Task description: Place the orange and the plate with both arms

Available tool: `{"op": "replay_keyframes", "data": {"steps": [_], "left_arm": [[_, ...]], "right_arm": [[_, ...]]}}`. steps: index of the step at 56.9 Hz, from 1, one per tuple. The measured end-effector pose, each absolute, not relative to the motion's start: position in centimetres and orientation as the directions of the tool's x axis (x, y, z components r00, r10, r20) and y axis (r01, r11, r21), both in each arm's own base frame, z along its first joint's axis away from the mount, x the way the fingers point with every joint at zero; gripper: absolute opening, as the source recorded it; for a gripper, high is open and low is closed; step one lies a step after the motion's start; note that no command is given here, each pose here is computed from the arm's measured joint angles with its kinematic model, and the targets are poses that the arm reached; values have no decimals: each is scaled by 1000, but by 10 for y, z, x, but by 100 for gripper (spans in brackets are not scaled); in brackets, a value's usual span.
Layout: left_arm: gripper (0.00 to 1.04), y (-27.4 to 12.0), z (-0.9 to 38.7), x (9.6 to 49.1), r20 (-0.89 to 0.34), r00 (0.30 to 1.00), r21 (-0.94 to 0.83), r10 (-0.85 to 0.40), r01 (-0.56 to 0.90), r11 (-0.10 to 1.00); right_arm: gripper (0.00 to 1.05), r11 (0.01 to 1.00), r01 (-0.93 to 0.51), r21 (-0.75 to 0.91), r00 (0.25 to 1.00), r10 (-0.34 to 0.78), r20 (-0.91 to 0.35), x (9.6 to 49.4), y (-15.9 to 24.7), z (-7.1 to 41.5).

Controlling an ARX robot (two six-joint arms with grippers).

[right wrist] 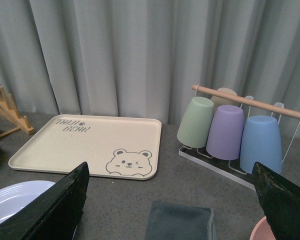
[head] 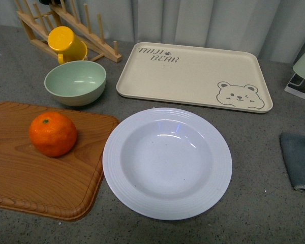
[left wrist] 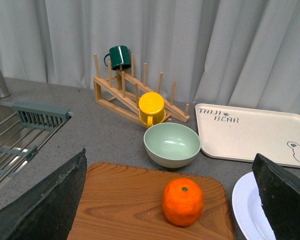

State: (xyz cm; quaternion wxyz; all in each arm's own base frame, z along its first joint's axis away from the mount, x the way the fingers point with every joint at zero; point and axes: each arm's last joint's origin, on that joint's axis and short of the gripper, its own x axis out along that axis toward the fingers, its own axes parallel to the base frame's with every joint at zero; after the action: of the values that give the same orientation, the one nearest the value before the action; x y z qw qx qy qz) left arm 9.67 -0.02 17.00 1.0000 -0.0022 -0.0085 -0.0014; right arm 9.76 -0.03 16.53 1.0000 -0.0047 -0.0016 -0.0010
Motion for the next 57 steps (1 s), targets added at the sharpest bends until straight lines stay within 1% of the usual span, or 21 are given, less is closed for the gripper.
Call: {"op": "replay_keyframes", "data": {"steps": [57], "left_arm": [[98, 0, 170, 97, 17, 1000, -5, -2, 2, 1000]], "right_arm": [[95, 1000, 2, -9, 1000, -2, 3, 98, 0, 165]]}}
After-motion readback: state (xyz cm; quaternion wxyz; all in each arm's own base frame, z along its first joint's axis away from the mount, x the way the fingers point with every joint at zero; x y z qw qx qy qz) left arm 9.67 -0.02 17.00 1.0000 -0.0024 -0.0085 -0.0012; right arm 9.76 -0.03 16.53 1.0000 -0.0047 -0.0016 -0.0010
